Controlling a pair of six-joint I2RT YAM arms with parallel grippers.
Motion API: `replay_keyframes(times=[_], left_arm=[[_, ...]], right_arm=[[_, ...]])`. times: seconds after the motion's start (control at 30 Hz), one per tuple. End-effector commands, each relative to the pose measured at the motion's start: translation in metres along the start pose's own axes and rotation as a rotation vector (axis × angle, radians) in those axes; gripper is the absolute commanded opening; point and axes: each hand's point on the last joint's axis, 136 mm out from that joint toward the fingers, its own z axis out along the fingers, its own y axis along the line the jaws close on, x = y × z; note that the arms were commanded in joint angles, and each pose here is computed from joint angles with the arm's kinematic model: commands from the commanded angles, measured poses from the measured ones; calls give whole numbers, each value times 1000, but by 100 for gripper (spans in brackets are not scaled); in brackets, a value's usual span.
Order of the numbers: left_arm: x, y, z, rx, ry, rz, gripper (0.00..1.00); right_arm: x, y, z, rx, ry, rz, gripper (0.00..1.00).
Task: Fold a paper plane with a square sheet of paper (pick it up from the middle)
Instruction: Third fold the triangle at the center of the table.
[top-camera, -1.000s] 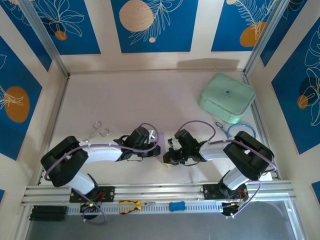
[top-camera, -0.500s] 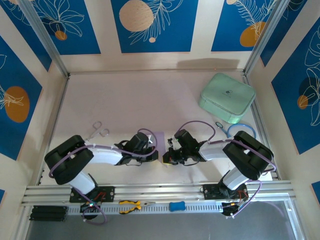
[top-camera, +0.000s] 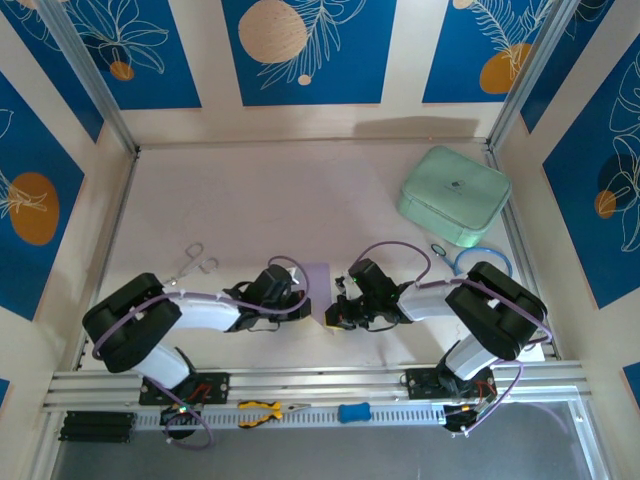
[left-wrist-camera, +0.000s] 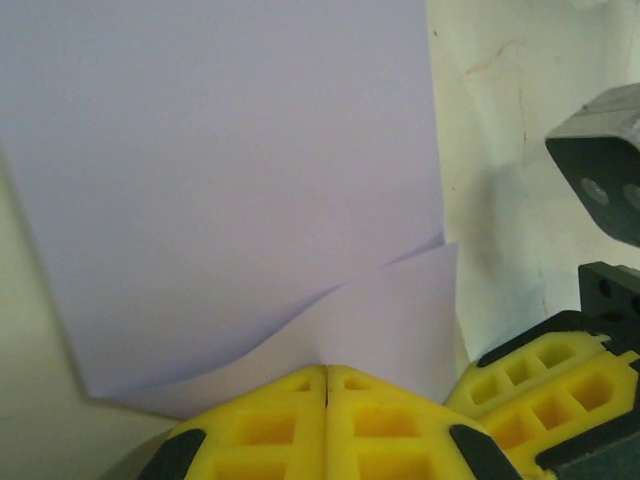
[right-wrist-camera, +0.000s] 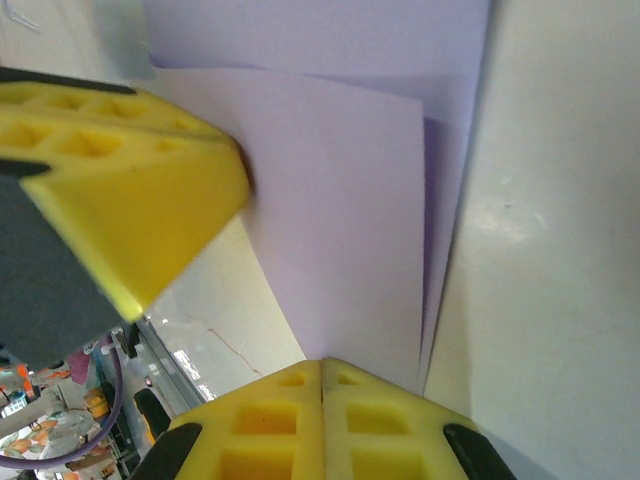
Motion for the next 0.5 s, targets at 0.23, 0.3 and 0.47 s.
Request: replay_keyframes(times=[0.23,0.3,0.47], left_arm=[[-14,61,-10,-163,-38,-40,0],[-17,65,-13,-170,-42,-47,0],[-21,74,-19,-198,-38,-64,0]], right_arm=[[20,-50,-2,191,30,77,0],[21,-51,-3,193,31,75,0],[21,-51,-5,192,28,75,0]])
